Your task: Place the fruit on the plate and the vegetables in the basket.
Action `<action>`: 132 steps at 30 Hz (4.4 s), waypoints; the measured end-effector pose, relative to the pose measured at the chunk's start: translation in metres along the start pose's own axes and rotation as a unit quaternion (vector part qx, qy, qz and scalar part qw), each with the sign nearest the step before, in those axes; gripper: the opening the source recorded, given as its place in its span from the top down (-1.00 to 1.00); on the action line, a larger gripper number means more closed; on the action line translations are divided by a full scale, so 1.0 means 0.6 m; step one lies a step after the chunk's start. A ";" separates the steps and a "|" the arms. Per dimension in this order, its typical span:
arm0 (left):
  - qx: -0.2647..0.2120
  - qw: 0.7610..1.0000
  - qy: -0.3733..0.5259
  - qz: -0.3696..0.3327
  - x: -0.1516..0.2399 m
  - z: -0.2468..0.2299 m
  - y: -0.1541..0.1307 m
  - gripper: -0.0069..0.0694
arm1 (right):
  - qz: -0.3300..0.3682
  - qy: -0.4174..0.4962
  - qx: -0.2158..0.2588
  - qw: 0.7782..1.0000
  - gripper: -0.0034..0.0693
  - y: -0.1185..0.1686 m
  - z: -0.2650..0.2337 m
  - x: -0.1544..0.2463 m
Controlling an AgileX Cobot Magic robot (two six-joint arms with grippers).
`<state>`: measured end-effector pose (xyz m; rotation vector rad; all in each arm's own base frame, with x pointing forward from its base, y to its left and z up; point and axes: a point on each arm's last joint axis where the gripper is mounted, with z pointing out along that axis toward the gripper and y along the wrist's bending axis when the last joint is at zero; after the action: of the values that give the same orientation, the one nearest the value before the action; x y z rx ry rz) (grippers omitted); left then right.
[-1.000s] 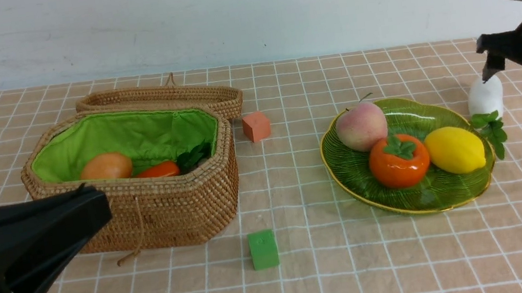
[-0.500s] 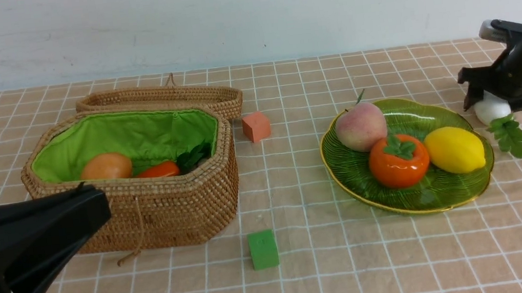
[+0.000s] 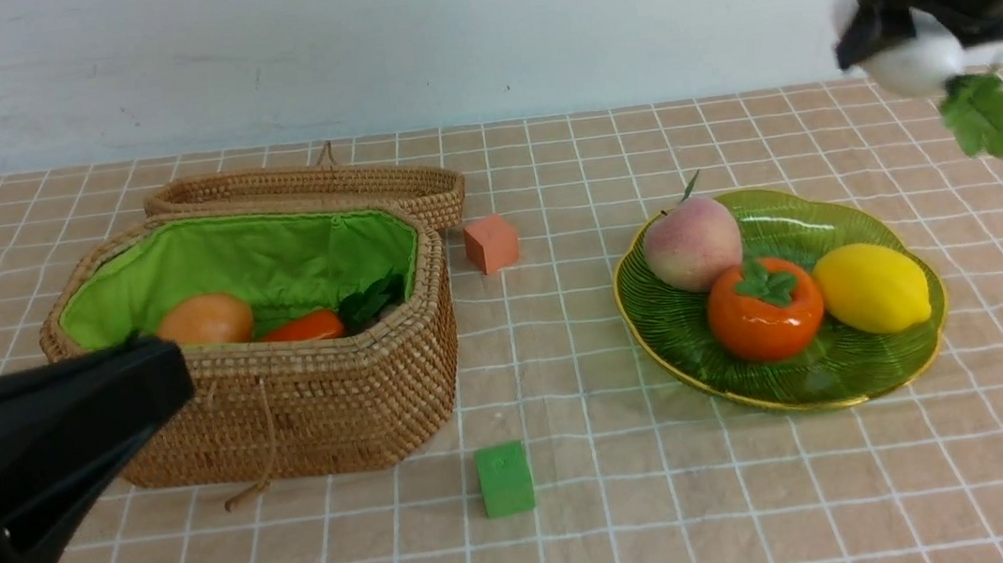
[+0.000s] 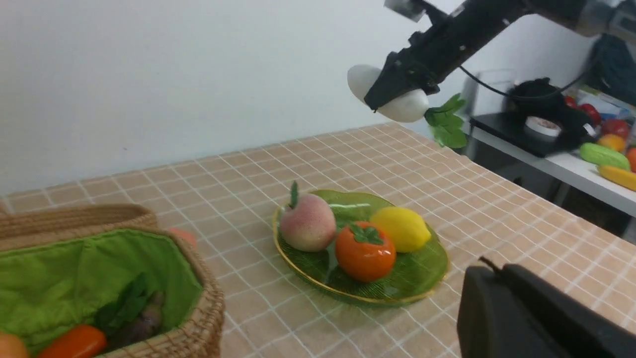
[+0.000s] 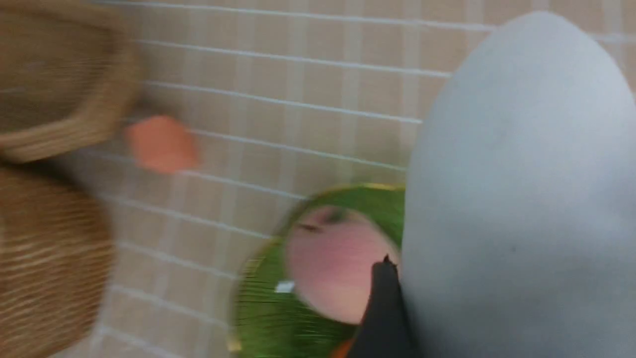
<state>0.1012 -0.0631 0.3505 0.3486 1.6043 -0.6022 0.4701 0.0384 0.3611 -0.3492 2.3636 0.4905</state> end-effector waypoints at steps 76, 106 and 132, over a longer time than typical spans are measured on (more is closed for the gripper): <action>0.013 0.998 -0.068 -0.009 0.169 -0.116 0.005 0.72 | 0.026 -0.110 0.070 0.991 0.91 0.213 -0.328 0.547; 0.012 0.997 -0.070 -0.009 0.169 -0.116 0.006 0.62 | 0.049 -0.276 0.264 0.923 0.95 0.117 -0.217 0.726; -0.011 0.996 -0.089 -0.009 0.166 -0.115 0.013 0.58 | 0.048 -0.275 0.264 0.923 0.92 0.117 -0.217 0.726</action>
<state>0.0359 -0.0296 0.2534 0.2576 1.4434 -0.6117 0.0521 -0.0059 0.1738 0.1448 1.8634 -0.0290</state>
